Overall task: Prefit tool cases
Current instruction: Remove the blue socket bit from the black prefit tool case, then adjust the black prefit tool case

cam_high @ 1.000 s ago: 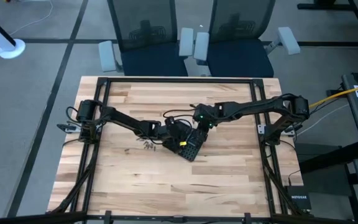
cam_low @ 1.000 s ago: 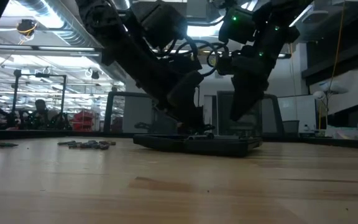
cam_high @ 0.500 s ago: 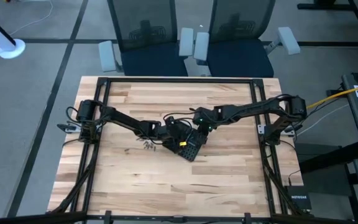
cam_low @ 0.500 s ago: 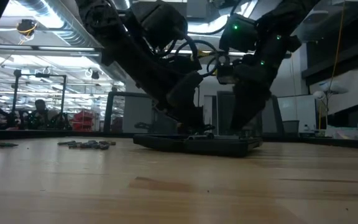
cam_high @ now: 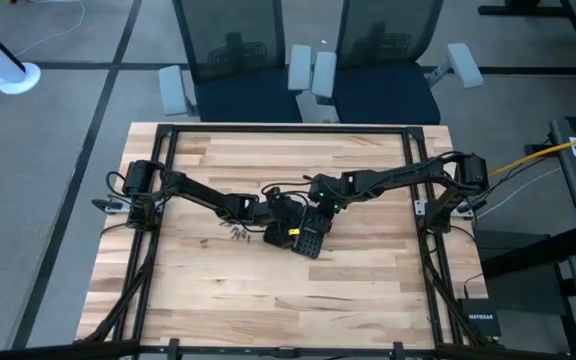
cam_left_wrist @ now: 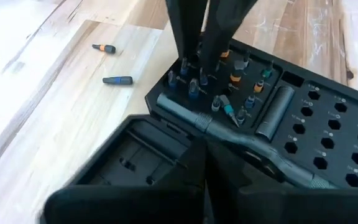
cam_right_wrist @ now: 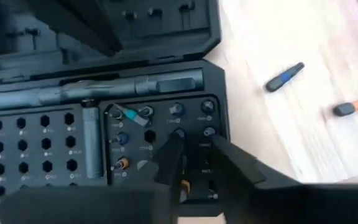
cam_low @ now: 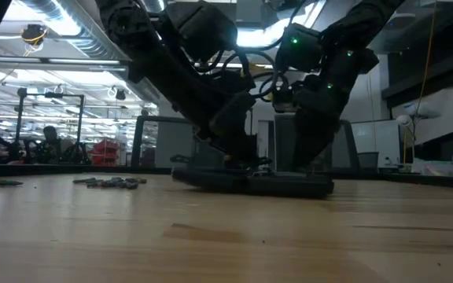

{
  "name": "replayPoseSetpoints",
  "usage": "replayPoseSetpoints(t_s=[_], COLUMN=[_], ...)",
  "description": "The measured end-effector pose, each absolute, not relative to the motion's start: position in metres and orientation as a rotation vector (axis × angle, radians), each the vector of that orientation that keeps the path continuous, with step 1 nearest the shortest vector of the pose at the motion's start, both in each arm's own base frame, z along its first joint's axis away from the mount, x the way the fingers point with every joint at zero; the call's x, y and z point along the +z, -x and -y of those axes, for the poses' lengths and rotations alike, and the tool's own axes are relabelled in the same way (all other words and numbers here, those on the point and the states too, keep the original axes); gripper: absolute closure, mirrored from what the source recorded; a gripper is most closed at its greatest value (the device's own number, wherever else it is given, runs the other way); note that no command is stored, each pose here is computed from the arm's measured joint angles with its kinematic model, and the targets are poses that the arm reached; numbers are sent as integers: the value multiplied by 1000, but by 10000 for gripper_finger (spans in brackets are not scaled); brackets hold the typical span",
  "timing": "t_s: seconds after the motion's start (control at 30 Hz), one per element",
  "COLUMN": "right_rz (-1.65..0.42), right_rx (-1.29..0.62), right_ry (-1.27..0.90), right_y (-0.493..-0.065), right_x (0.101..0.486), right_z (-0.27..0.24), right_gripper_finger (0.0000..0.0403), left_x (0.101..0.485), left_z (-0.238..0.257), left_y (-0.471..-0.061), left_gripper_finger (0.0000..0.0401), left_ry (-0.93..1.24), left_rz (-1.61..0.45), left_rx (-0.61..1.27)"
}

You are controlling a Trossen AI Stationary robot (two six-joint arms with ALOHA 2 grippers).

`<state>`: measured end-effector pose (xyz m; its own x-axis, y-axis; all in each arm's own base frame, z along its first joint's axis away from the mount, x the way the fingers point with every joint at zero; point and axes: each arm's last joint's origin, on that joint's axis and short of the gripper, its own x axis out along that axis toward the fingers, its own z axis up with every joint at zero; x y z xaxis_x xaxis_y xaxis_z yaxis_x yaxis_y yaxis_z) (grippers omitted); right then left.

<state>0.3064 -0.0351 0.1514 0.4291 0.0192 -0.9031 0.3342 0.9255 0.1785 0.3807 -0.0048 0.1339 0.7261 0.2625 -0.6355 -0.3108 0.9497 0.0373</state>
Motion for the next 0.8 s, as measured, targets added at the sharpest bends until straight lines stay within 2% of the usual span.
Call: replayPoseSetpoints(t_s=[0.1, 0.43, 0.6, 0.8], right_rz=[-1104, -1076, -1036, -1039], right_rx=[-189, -234, -251, -280], right_ry=[-344, -354, -328, -241], right_y=[-308, -309, -315, -316], right_x=[152, 156, 167, 170], right_z=[34, 32, 33, 36], right_gripper_finger=[392, 401, 383, 333], left_x=[134, 134, 134, 134], left_z=[2, 1, 4, 3], left_y=[-381, -381, -381, -381], left_gripper_finger=[401, 401, 401, 401], left_ry=[76, 73, 39, 25], left_rz=[-689, -691, -696, -706], left_rx=[325, 324, 303, 212])
